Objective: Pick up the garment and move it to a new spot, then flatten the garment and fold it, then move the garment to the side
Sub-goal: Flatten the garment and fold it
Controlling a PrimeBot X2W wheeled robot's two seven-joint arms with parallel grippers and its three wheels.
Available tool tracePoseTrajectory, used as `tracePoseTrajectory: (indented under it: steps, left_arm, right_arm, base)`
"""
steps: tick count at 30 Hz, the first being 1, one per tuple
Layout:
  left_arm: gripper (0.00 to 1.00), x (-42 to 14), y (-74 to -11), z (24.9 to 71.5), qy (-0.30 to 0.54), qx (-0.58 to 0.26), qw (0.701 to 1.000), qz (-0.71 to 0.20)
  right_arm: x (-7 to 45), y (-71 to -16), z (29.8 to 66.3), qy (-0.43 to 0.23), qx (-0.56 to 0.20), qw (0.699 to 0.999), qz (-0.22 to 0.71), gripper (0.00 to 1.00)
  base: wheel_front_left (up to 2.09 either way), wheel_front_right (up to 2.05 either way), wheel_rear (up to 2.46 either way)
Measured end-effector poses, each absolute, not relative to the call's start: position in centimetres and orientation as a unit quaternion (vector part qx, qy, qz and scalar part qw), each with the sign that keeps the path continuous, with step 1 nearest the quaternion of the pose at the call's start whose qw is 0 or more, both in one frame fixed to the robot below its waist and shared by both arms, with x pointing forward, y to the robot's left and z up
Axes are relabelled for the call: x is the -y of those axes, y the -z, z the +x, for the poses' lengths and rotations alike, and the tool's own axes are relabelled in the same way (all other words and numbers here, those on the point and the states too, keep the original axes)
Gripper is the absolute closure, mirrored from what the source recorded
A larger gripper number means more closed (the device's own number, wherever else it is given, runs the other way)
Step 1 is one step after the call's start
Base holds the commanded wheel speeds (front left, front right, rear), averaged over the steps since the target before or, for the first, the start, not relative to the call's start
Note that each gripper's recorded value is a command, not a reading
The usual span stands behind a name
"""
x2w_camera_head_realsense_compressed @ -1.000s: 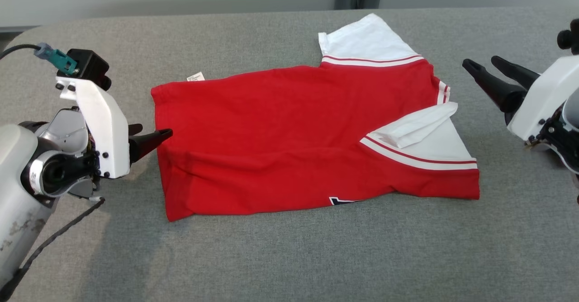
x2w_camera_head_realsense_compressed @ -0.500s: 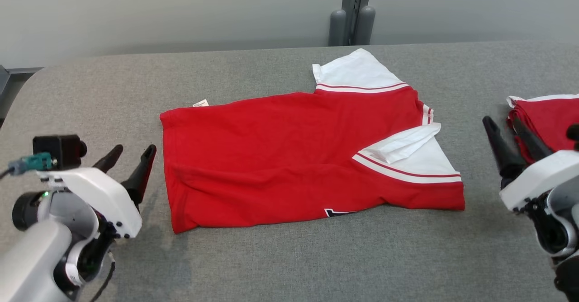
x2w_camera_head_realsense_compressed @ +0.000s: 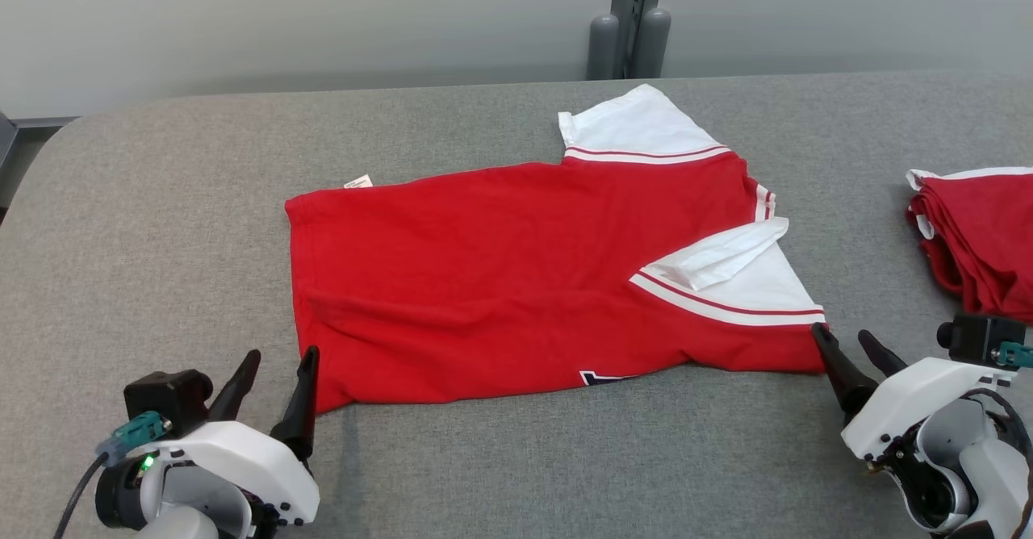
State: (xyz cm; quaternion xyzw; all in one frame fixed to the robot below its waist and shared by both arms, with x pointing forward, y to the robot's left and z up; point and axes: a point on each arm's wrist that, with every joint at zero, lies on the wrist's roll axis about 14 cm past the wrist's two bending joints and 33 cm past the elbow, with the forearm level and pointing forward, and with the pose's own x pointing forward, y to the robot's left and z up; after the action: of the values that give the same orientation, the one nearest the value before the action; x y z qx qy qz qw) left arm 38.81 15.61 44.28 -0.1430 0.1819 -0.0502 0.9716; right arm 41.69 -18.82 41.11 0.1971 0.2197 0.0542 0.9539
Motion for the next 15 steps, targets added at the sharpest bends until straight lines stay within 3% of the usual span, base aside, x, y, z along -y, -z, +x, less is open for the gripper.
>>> tracePoseTrajectory:
  steps: [15]
  left_arm:
    - [0.00,-14.9,-37.7,37.1,0.049,-0.288,0.950,-0.114]
  right_arm:
    - [17.5,-38.5,42.0,-0.048,-0.281,0.936,0.205,0.00]
  base:
    - [0.00,0.00,0.00]
